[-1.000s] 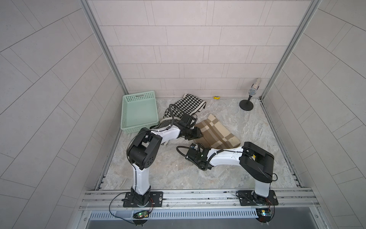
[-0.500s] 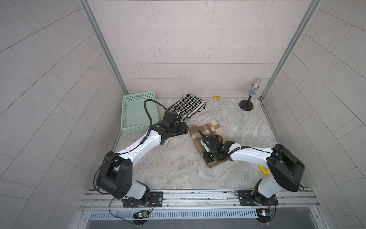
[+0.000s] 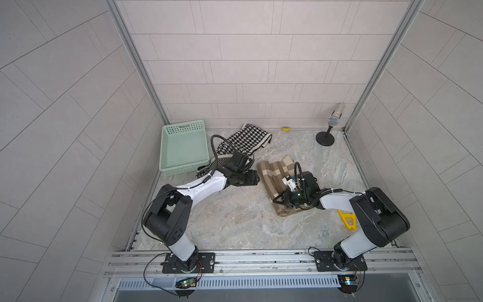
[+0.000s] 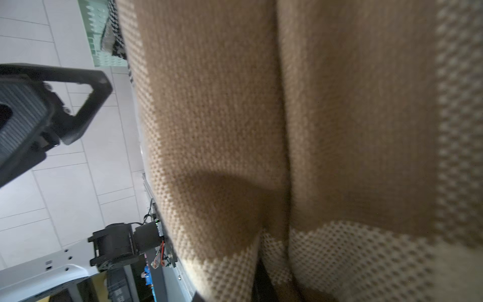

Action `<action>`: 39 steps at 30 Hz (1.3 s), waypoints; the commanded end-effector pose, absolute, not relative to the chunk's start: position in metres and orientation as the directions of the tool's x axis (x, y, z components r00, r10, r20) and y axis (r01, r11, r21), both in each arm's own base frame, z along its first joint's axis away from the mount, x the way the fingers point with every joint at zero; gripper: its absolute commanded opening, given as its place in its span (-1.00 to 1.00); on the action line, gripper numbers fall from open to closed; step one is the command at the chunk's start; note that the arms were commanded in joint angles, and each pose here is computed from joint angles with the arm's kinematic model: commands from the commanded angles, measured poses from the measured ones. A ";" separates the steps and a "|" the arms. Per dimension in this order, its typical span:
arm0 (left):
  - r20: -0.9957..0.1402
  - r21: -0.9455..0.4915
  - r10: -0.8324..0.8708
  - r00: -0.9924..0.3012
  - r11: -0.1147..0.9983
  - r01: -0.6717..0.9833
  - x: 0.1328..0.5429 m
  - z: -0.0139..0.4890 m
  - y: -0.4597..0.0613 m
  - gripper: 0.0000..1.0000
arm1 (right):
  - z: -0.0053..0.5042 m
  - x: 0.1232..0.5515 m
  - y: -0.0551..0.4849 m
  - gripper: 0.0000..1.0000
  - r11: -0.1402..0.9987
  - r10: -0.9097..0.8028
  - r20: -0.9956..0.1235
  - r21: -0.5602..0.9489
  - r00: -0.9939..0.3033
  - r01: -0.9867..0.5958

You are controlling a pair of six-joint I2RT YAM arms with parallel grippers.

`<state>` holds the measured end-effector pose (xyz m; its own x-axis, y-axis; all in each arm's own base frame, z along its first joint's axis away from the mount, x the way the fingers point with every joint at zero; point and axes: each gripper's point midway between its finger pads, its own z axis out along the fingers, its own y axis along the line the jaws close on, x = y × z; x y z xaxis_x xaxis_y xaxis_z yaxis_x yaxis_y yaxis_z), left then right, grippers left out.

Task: Roll up the scarf and place it into the basket
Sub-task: Roll the scarf at the center of the board.

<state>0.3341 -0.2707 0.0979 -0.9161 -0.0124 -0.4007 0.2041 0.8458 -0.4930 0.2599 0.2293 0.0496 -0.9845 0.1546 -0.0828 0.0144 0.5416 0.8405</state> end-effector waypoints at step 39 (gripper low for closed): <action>-0.302 -0.022 -0.087 -0.949 0.996 -0.084 0.336 0.056 -0.173 -1.00 | 0.102 0.207 0.222 0.31 0.881 -0.267 -0.477 0.231 -0.838 -0.412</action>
<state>0.3494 -0.1996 0.0663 -0.9351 -0.1078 -0.3376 -0.0614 0.9875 -0.1451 0.2040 0.2654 0.1076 -0.8816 -0.1905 -0.4319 -0.4076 0.7687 0.4929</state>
